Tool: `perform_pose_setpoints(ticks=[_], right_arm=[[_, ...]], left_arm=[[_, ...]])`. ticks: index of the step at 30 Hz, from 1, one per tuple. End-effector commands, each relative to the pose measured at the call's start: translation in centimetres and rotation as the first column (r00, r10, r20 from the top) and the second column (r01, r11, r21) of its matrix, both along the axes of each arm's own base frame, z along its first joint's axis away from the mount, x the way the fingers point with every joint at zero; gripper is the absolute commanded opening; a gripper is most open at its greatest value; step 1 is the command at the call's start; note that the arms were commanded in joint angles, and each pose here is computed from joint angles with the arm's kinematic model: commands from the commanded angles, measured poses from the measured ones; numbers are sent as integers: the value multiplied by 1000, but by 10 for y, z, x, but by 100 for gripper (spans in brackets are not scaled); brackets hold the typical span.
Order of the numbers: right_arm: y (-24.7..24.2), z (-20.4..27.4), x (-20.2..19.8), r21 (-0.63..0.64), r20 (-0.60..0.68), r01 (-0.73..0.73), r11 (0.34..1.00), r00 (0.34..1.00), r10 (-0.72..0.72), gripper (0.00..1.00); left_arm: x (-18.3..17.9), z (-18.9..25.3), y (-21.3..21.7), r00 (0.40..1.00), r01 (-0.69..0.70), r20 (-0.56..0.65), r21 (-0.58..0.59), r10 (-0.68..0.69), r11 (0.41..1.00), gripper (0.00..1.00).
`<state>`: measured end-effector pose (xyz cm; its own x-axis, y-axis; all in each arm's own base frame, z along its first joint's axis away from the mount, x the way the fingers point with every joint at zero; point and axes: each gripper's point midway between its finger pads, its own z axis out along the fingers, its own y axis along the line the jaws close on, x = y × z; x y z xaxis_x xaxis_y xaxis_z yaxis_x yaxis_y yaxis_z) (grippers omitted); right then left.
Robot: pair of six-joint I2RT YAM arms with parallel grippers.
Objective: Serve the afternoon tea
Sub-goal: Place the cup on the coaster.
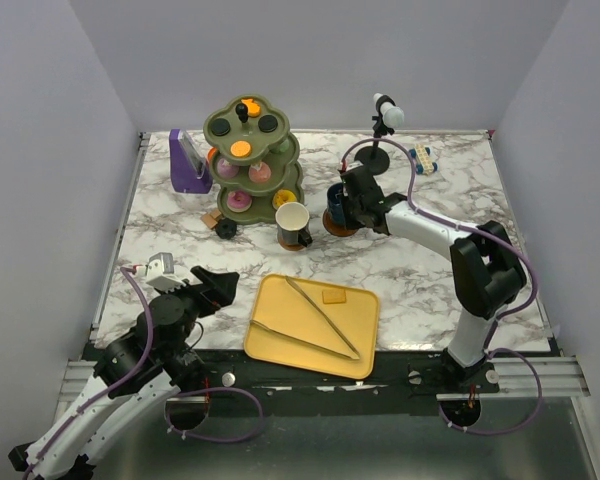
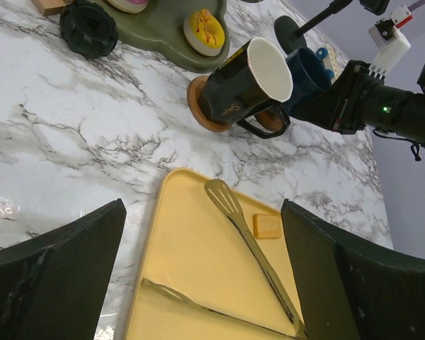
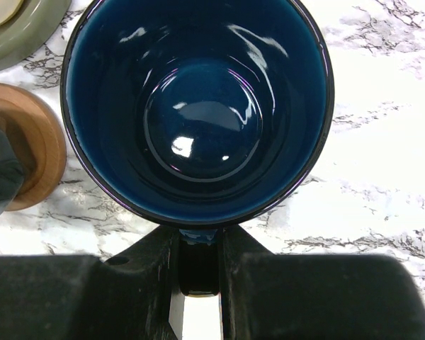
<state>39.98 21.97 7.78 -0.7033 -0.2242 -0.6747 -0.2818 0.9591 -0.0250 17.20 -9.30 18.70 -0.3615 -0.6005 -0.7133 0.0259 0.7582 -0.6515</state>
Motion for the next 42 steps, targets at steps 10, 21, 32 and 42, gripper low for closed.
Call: perform_pose_setpoints(ticks=[10, 21, 32, 42], right_arm=[[1, -11, 14, 20, 44, 30, 999, 999, -31, 0], [-5, -8, 5, 40, 39, 51, 998, 998, -53, 47], [-12, 55, -11, 128, 113, 66, 990, 990, -81, 88], [-60, 138, -75, 366, 249, 170, 915, 929, -272, 93]], left_arm=[[0, -9, -4, 1000, 11, -15, -9, -11, 1000, 99], [0, -10, -4, 1000, 13, -23, -4, -13, 1000, 99], [0, -10, -4, 1000, 9, -30, 0, -9, 1000, 99], [-1, -12, 23, 992, -107, -55, 57, 110, 993, 99]])
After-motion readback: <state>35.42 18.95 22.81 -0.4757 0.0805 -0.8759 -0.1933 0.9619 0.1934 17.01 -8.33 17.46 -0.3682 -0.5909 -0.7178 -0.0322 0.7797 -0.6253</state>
